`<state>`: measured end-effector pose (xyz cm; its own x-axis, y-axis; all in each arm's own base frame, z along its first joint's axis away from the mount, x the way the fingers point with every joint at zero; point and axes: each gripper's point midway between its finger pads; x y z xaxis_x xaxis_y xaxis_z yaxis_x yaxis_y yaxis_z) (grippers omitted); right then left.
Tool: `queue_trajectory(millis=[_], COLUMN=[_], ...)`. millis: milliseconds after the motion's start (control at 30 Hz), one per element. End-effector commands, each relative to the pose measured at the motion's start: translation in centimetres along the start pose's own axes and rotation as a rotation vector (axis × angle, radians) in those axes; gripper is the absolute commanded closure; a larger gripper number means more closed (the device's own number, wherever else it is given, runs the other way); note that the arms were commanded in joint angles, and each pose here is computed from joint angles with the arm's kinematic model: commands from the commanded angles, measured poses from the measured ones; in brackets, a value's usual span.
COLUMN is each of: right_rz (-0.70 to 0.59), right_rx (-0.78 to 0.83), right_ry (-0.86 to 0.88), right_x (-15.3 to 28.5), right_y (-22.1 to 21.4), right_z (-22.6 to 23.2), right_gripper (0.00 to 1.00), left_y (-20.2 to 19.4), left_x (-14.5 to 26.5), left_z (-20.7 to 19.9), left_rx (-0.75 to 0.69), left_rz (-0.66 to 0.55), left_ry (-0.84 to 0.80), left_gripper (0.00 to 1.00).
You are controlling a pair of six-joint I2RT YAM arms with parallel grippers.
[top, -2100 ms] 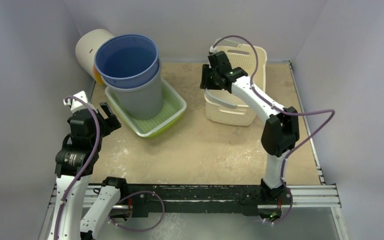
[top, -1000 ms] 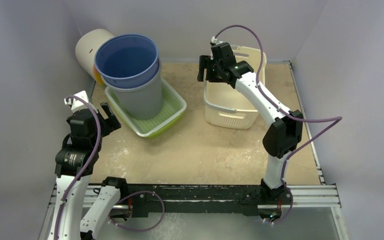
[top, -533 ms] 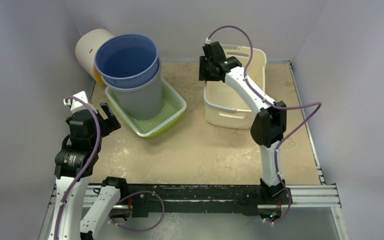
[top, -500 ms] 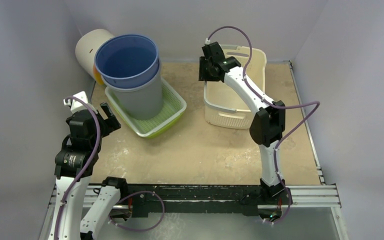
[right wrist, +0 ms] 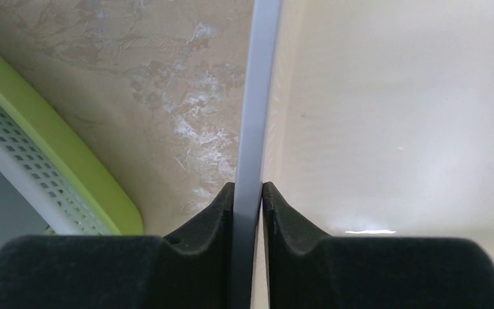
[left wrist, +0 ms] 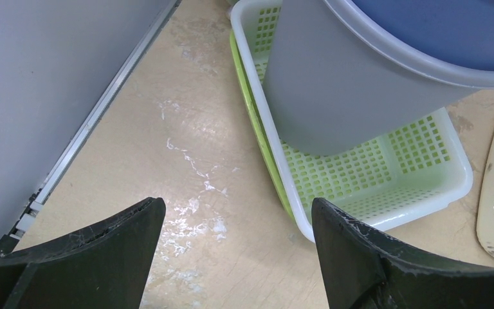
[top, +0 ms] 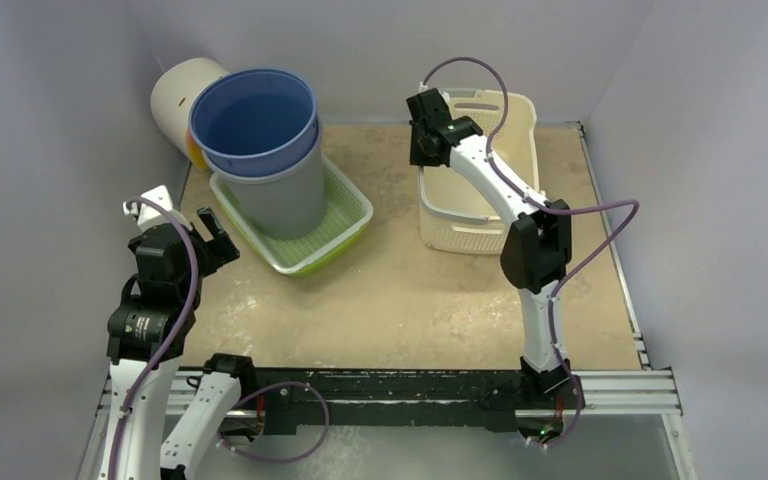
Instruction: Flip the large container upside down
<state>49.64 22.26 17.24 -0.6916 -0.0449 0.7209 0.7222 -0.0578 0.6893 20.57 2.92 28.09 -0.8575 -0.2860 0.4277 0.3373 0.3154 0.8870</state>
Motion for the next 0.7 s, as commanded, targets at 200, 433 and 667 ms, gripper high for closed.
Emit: queue_trajectory(millis=[200, 433, 667], right_rz=[-0.161, -0.323, -0.358], right_rx=[-0.009, -0.100, -0.274], right_ry=[0.211, 0.636, 0.913], right_x=[4.7, 13.6, 18.3], right_y=[4.2, 10.0, 11.3], right_z=[1.9, 6.9, 6.9], right_gripper=[1.00, 1.00, 1.00], left_y=[1.7, 1.9, 2.0], left_x=[0.6, 0.5, 0.6], left_z=[0.1, 0.1, 0.2], left_rx=[0.001, -0.002, -0.007], left_rz=[-0.050, -0.054, -0.058], left_ry=[0.006, 0.008, 0.016], left_gripper=[0.15, 0.15, 0.15])
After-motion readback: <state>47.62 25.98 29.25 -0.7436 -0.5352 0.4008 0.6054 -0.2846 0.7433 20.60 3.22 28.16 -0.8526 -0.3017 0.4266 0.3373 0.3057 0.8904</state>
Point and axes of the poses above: each gripper's point midway between its finger pads, its own x axis back along the fingers, its own z axis along the line the jaws close on, y = z × x
